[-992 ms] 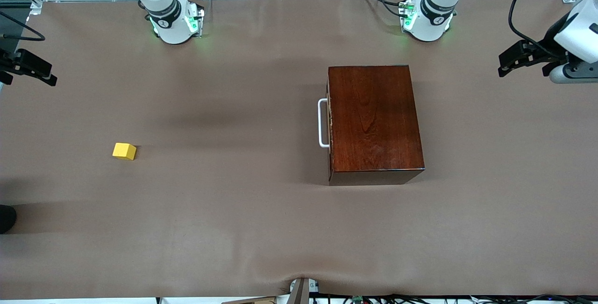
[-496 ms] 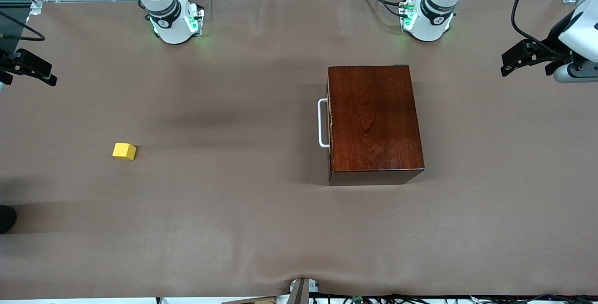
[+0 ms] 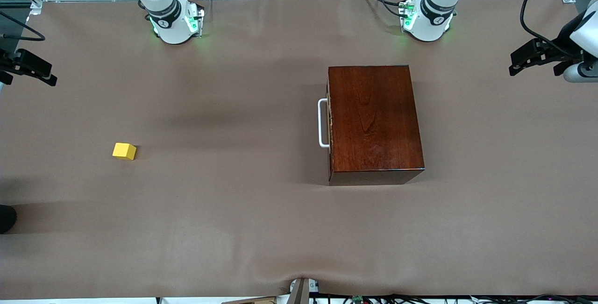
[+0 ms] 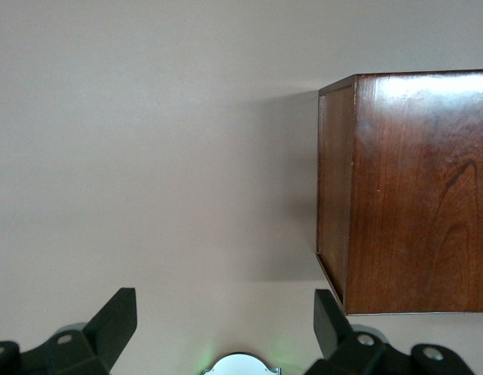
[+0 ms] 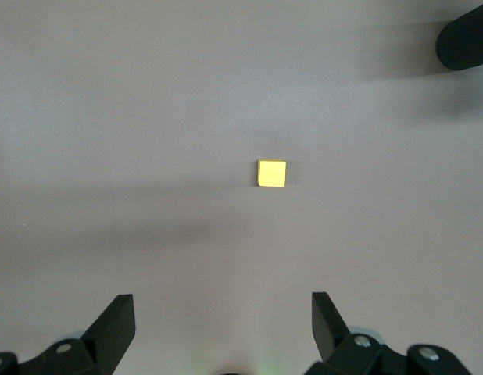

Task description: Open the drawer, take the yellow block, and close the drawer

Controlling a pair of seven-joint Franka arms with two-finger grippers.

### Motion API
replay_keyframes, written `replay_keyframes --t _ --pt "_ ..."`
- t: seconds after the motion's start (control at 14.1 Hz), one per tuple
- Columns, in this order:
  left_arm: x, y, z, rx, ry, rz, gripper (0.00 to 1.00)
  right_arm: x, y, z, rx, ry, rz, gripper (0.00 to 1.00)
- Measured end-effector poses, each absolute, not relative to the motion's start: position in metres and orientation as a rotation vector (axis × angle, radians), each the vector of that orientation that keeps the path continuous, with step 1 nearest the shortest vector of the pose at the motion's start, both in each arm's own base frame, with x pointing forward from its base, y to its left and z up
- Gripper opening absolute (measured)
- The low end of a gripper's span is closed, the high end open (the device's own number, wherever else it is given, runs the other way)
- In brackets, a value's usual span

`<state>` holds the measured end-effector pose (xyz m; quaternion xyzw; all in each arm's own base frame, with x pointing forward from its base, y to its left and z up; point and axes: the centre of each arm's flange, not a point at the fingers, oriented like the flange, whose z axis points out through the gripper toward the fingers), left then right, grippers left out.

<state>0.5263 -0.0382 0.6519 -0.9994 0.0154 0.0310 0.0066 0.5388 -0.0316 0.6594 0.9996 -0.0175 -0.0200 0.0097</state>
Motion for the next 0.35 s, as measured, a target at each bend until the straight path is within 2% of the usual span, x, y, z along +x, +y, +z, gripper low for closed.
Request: replay_keyframes --t 0.35 --pt "0.5266 -0.0390 0.6511 -3.126 0.051 0.100 1.00 0.5388 -0.0316 0.6594 3.121 -0.055 -0.062 1.00"
